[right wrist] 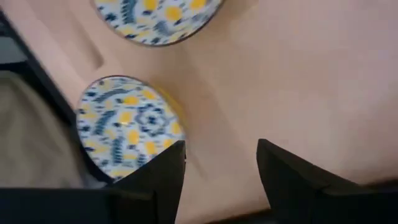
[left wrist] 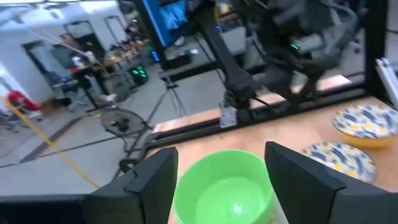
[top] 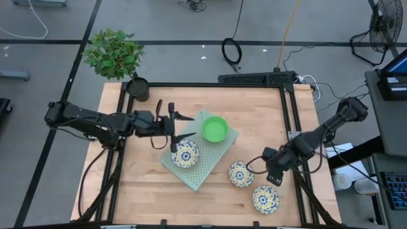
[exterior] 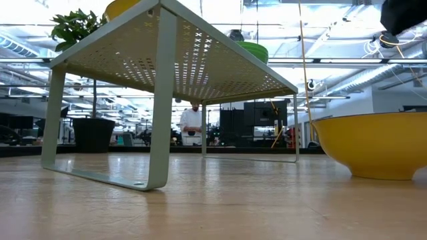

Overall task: Pick & Place Mini bowls
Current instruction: Stack the bottom patterned bowl on the patterned bowl on the shelf

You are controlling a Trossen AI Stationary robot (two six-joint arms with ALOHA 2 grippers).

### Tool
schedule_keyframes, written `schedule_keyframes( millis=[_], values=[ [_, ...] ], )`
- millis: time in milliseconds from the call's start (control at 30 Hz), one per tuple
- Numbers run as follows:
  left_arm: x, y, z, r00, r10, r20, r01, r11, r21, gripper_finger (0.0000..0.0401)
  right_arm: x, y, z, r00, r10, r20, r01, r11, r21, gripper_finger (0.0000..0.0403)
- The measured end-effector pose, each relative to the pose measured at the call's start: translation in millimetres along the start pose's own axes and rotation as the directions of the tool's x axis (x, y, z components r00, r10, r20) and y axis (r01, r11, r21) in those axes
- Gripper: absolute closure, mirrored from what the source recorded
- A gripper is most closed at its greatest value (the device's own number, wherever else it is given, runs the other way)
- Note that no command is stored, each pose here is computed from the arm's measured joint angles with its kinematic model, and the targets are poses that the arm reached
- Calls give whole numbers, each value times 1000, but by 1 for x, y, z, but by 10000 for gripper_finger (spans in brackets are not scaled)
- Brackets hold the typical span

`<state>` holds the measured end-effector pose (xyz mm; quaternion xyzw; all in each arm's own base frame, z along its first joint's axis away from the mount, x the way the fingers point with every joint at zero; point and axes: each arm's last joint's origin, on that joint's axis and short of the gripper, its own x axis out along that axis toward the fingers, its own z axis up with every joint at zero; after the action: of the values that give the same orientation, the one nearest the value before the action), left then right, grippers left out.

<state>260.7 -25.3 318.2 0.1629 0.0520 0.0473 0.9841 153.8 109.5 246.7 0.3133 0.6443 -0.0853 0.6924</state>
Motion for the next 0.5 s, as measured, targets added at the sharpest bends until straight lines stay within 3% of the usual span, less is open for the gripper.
schedule_keyframes(
  millis=[267, 500],
  values=[
    [1, 11, -3, 997, 81, -13, -81, 997, 1, 157, 39, 6, -5, 978, 207, 35, -208, 978, -2, 218],
    [3, 21, -6, 993, 117, -29, -117, 993, -16, 157, 54, -3, -15, 984, 176, 4, -176, 984, 6, 222]
  ],
)
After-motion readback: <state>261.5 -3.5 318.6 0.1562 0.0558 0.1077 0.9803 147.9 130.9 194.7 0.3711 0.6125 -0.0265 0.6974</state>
